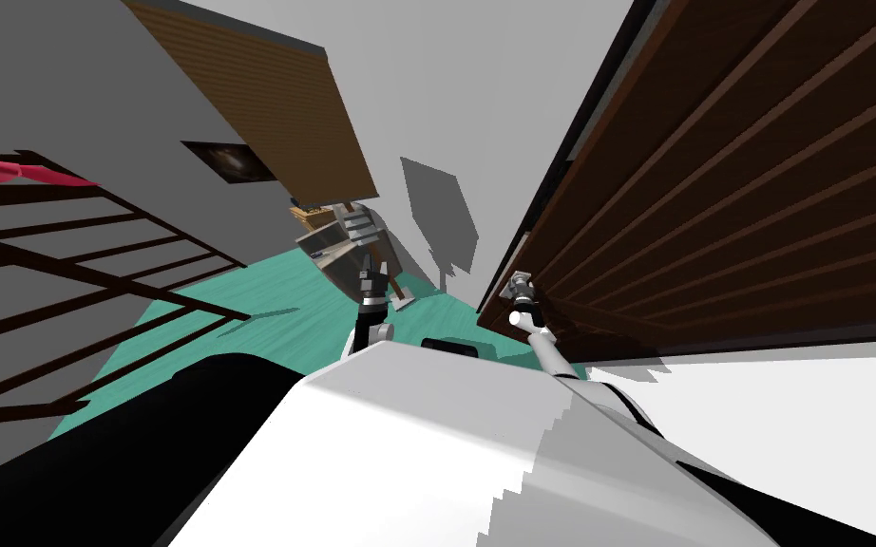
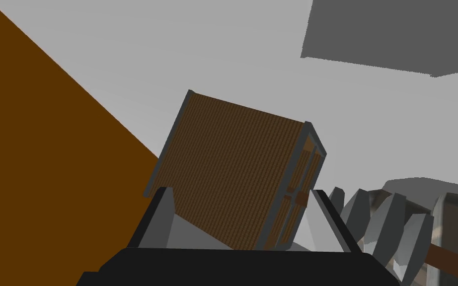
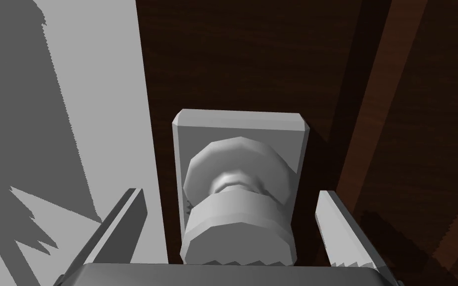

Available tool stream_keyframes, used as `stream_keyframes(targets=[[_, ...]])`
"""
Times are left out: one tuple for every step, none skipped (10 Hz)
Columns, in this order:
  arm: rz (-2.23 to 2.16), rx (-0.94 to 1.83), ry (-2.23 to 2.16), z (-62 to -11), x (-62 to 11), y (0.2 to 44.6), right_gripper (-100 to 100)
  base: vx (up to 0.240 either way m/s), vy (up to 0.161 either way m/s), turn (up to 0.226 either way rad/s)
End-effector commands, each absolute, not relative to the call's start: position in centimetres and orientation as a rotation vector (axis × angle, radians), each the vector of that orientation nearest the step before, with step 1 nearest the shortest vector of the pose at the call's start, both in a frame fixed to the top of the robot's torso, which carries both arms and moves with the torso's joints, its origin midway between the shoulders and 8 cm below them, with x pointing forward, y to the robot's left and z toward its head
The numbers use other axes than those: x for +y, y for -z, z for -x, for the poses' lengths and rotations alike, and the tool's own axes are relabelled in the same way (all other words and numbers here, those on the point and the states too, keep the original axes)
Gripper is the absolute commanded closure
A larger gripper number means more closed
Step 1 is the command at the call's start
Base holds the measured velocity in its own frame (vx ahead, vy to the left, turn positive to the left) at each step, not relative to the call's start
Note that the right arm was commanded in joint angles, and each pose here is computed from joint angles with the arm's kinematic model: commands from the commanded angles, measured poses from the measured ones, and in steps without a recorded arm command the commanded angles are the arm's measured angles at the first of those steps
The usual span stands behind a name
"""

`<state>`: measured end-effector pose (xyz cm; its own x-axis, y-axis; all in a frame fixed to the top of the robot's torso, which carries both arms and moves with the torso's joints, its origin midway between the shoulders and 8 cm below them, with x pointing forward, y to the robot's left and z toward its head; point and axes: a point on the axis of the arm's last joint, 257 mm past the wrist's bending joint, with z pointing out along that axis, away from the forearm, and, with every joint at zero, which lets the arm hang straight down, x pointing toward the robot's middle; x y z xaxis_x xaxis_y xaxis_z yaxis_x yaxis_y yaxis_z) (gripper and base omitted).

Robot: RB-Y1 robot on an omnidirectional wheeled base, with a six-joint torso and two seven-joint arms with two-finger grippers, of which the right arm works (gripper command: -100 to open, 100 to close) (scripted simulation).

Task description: Pull the door open

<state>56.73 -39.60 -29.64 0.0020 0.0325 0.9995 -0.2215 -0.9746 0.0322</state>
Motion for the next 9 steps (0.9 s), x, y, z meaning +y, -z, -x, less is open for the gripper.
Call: stream_keyframes(targets=[[-2.089, -0.195, -2.088, -56.75, -39.41, 29.7, 100, -0.01, -0.001, -0.022], [-2.089, -0.195, -2.088, -56.75, -39.41, 29.7, 100, -0.026, -0.006, -0.013], [-2.089, -0.195, -2.088, -56.75, -39.41, 29.7, 100, -0.022, -0.003, 0.015], [-2.089, -0.195, -2.088, -56.75, -39.41, 29.7, 100, -0.014, -0.001, 0.004], [-2.089, -0.195, -2.088, -56.75, -39.41, 29.7, 100, -0.006, 0.001, -0.001], [-2.089, -0.195, -2.088, -56.75, -39.41, 29.7, 100, 0.0, 0.0, 0.0], [-2.103, -0.178, -2.099, -56.67, -39.05, 29.74, 100, -0.14, -0.034, 0.117], [-2.106, -0.175, -2.104, -56.67, -38.94, 29.72, 100, -0.203, -0.079, 0.097], [-2.112, -0.167, -2.112, -56.65, -38.71, 29.67, 100, -0.209, -0.096, 0.106]])
